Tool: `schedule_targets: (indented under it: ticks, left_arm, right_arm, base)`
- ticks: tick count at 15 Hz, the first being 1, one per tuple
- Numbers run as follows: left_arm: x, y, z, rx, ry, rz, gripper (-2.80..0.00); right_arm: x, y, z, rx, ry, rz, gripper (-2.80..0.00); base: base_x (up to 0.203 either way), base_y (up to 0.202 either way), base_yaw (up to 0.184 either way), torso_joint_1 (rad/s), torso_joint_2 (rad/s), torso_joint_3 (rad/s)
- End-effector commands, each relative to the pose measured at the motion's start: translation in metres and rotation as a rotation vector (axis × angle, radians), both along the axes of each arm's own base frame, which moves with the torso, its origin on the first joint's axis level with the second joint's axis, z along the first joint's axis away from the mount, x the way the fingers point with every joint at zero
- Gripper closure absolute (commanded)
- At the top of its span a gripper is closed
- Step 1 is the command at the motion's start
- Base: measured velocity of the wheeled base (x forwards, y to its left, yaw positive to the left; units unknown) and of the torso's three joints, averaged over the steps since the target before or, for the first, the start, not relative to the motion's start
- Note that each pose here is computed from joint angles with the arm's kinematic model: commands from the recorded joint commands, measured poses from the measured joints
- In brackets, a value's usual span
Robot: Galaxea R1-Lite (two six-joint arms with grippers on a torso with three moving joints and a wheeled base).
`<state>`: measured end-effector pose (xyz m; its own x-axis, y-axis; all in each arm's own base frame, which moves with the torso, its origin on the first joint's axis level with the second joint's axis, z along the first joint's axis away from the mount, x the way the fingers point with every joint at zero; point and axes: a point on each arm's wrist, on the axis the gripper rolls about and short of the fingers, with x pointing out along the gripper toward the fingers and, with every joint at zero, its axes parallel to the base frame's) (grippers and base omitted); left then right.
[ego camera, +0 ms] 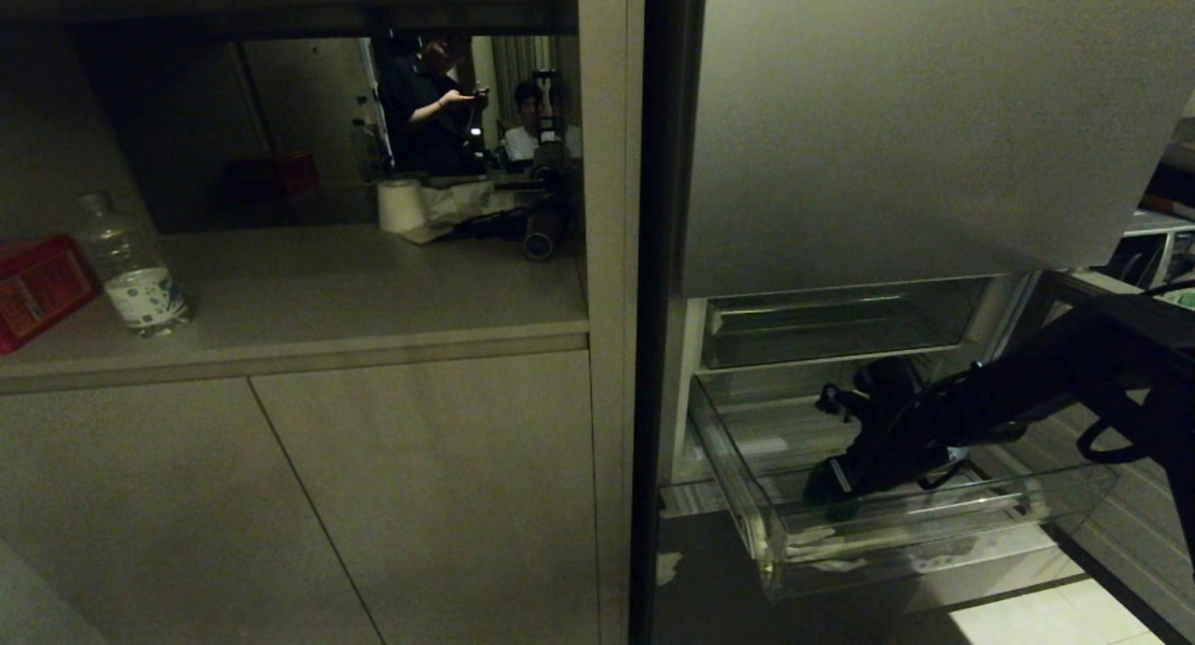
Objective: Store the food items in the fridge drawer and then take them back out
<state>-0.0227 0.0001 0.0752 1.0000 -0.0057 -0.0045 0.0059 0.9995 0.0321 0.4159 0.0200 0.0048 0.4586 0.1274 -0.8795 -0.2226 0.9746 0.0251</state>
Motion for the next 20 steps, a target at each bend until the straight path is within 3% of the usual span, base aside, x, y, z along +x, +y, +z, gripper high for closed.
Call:
schedule_targets:
  ticks: [1, 7, 12, 16, 20]
  left_arm:
    - [0.0, 0.0, 0.0, 0.0, 0.0, 0.0, 0.0]
    - [0.0, 0.0, 0.0, 0.0, 0.0, 0.0, 0.0]
    - [0.0, 0.0, 0.0, 0.0, 0.002, 0.0, 0.0]
    - [0.0, 0.0, 0.0, 0.0, 0.002, 0.0, 0.0]
    - [0.0, 0.0, 0.0, 0.0, 0.001, 0.0, 0.0]
  right_arm:
    - [-0.005, 0.0, 0.009, 0.001, -0.009, 0.0, 0.0]
    - [-0.05, 0.015, 0.085, -0.002, -0.135, 0.013, 0.0]
    - [-0.138, 0.009, 0.167, -0.031, -0.331, -0.03, 0.0]
    - [-0.223, -0.004, 0.195, -0.076, -0.476, -0.157, 0.0]
    - [-0.286, -0.035, 0.196, -0.177, -0.584, -0.43, 0.0]
  base:
    - [0.0, 0.0, 0.0, 0.0, 0.0, 0.0]
    - [0.0, 0.0, 0.0, 0.0, 0.0, 0.0]
    - [0.0, 0.0, 0.0, 0.0, 0.0, 0.0]
    - [0.0, 0.0, 0.0, 0.0, 0.0, 0.0]
    - [0.0, 0.0, 0.0, 0.0, 0.0, 0.0]
